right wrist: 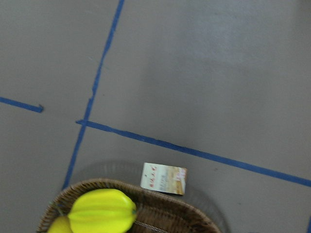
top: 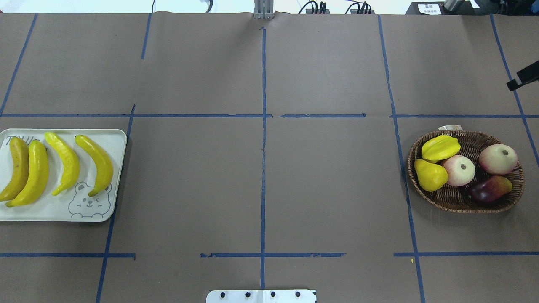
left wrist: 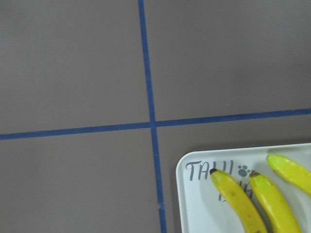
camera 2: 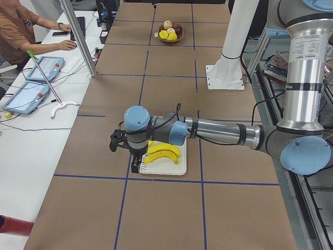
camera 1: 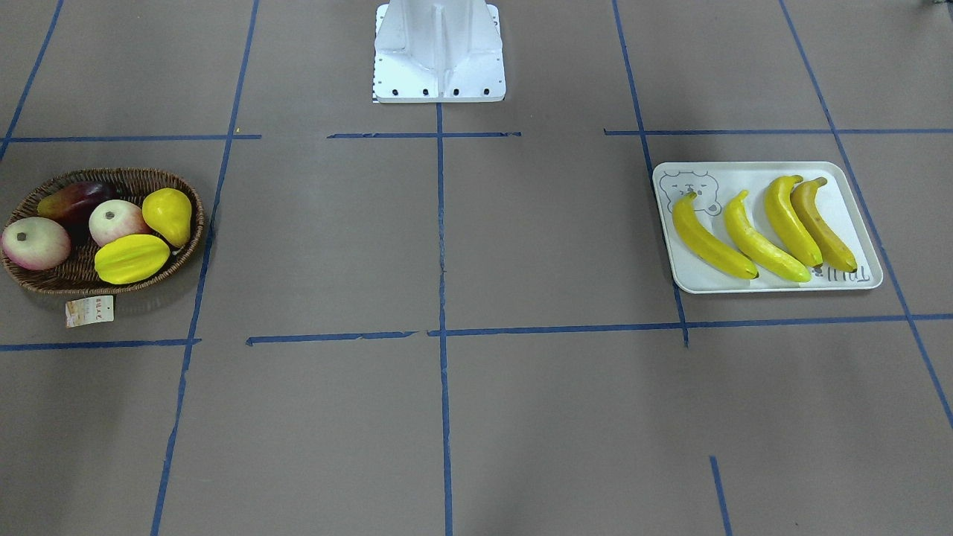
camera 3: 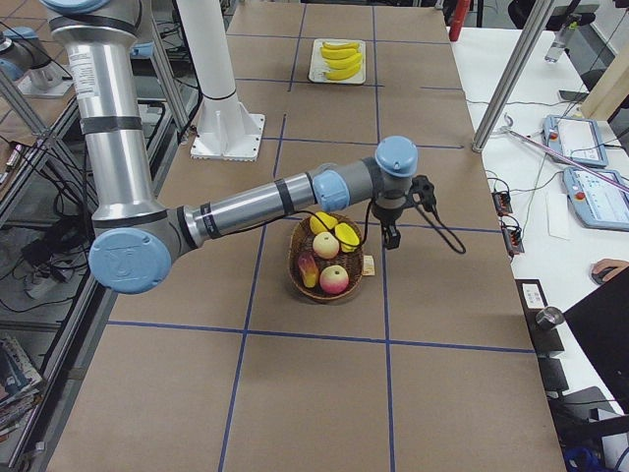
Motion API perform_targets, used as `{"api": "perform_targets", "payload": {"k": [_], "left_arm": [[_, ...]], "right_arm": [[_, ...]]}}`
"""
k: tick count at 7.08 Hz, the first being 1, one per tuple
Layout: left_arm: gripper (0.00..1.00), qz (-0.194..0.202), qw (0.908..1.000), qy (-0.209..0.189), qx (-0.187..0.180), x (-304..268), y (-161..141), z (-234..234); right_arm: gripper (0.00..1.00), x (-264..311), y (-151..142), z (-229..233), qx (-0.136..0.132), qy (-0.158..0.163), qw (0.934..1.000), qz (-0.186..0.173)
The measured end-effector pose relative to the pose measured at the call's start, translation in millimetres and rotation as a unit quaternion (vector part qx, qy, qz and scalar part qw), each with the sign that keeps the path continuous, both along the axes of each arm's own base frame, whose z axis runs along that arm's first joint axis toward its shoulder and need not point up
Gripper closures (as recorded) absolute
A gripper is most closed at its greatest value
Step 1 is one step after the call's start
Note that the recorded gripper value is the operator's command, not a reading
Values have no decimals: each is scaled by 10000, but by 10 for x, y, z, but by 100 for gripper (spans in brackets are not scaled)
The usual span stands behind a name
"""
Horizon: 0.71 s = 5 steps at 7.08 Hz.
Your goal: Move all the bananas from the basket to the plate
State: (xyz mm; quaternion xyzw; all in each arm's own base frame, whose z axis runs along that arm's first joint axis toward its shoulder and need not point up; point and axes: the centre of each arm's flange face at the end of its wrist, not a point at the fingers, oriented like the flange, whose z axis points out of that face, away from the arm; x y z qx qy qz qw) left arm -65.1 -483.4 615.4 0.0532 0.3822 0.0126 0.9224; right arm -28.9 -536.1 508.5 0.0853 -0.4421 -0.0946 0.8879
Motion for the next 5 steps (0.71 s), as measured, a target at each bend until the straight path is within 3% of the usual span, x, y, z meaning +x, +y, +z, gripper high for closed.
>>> {"api": "perform_targets", "payload": {"k": [2,3,5], "left_arm": [[0,-16,9994,134,-311,-102,239,256],[0,-19,9991,203,-385,-102,287,321],[0,-19,9987,261,-436,-96,342,390]], "right_arm": [[0,317,203,437,-167,-45,9998,39],[0,406,300,660,-302,128,9994,99],[0,842,595,1270,-781,314,9955,445]]}}
